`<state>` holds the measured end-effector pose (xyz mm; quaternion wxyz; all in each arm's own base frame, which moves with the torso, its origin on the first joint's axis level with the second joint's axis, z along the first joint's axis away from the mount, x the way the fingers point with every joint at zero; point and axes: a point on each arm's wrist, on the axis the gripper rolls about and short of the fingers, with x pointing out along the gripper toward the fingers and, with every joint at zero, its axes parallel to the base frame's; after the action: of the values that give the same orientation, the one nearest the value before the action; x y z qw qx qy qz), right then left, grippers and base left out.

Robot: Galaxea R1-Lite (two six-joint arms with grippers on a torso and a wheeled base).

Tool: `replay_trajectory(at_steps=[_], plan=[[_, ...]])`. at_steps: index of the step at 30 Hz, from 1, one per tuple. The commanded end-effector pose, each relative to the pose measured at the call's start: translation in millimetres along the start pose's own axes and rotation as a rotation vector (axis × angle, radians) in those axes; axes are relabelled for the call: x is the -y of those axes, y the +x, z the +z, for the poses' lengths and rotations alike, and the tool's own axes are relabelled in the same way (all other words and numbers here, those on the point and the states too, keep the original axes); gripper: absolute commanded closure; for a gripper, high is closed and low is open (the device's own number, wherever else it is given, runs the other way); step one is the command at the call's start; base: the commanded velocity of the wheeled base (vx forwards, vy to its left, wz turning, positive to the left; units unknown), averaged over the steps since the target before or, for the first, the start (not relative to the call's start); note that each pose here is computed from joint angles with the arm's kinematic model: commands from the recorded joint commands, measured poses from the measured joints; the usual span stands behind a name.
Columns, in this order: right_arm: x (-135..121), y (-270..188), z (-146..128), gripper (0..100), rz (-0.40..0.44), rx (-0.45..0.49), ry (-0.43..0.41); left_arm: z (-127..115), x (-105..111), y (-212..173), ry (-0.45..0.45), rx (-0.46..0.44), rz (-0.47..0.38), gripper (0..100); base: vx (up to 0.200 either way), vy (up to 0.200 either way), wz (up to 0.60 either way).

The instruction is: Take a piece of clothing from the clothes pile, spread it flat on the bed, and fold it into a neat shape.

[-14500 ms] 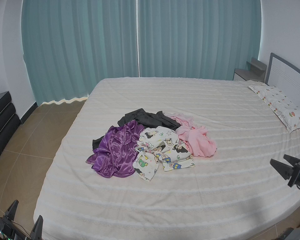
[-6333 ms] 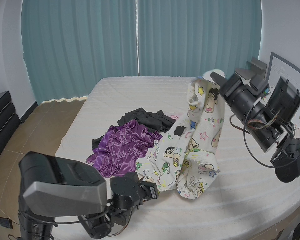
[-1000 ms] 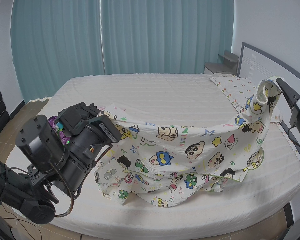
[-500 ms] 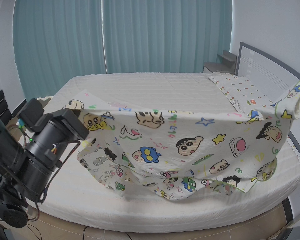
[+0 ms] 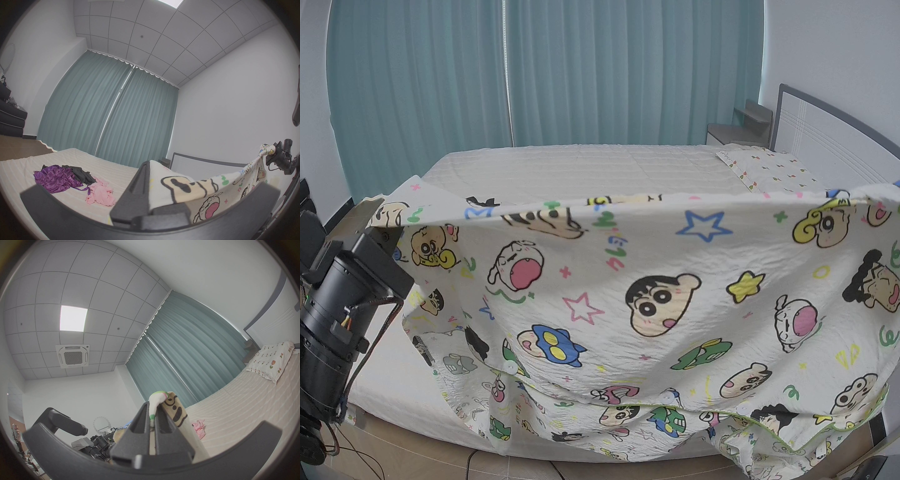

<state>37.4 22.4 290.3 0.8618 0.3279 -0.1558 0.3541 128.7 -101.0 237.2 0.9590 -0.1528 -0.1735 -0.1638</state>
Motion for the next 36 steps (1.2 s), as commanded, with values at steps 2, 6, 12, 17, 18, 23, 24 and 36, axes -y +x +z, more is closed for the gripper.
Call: replay_trajectory(at_steps=[2,6,12,17,18,23,24,36], plan=[[0,-2,-1,100,0.02,-0.019,0.007,2,-1,-7,-0.013,0.003,-0.009,100,0.0,0.0,0.0],[3,-11,-10,100,0.036,-0.089,0.046,-6,-2,-13,-0.004,-0.035,-0.017,100,0.0,0.0,0.0],[14,1,-19,100,-0.041,-0.147,0.056,-25,-5,-17,0.021,-0.118,-0.01,100,0.0,0.0,0.0],[35,20,-26,100,-0.178,-0.171,0.008,-59,-10,-9,0.05,-0.252,0.034,100,0.0,0.0,0.0],[39,23,-27,100,-0.198,-0.175,-0.002,-66,-10,-6,0.049,-0.273,0.046,100,0.0,0.0,0.0],[58,38,-34,100,-0.265,-0.204,-0.05,-86,-14,22,0.049,-0.308,0.111,100,0.0,0.0,0.0],[61,40,-35,100,-0.271,-0.204,-0.059,-87,-14,28,0.039,-0.301,0.119,100,0.0,0.0,0.0],[114,76,-43,100,-0.383,-0.174,-0.145,-113,-14,92,0.046,-0.289,0.181,100,0.183,0.0,0.0]])
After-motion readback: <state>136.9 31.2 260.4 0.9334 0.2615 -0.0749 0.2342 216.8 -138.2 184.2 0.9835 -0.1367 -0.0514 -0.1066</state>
